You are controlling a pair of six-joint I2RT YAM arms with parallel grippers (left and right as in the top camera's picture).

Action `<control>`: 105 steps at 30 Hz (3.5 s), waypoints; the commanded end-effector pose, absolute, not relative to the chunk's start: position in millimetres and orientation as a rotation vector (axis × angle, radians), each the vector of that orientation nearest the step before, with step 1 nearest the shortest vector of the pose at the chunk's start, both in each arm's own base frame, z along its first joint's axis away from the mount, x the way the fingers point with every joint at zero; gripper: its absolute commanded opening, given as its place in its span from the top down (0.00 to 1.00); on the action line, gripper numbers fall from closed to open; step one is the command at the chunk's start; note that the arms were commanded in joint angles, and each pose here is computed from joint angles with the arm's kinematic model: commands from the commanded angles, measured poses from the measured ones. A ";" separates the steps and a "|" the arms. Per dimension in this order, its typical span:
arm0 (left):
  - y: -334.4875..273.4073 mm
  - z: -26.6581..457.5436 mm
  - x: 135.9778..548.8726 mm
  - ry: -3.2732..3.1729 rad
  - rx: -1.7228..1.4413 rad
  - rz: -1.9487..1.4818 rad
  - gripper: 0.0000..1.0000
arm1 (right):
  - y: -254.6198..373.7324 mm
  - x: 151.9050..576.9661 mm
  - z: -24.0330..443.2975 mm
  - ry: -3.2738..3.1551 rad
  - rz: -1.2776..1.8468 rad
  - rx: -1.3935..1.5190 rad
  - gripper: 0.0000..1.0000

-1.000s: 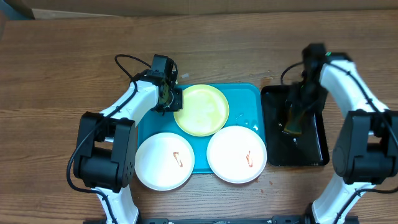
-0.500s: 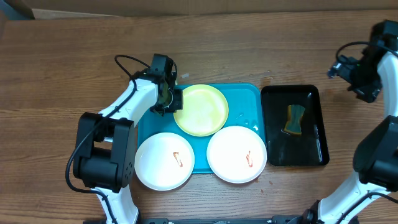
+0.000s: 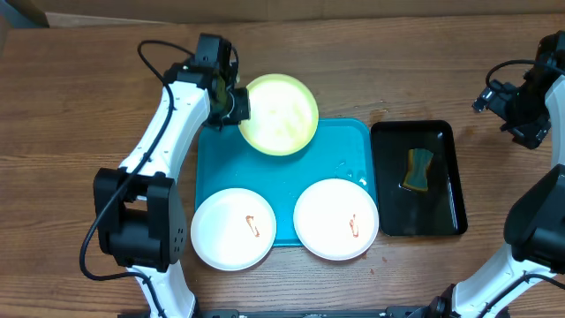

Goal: Clean dirty plates on tray and stack at the side
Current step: 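Return the sponge to the black tray and release it with right gripper, then carry the yellow plate left off the tray and set it on the table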

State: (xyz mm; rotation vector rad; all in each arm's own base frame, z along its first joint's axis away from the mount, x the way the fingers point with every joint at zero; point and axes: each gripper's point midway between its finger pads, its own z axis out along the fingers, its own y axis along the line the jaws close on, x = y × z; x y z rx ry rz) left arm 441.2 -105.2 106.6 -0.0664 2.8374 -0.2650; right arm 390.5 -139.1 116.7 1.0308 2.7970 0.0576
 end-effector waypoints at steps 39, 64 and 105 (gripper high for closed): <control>-382.6 243.3 341.2 1.948 0.673 0.372 0.96 | -139.7 393.6 125.8 2.772 0.058 1.019 0.00; -394.3 268.2 314.5 1.846 0.521 0.384 0.96 | -139.7 393.6 125.8 2.772 0.058 1.019 0.00; 199.0 104.6 368.7 2.587 -1.324 -0.327 0.96 | -139.8 393.7 125.8 2.772 0.058 1.019 0.00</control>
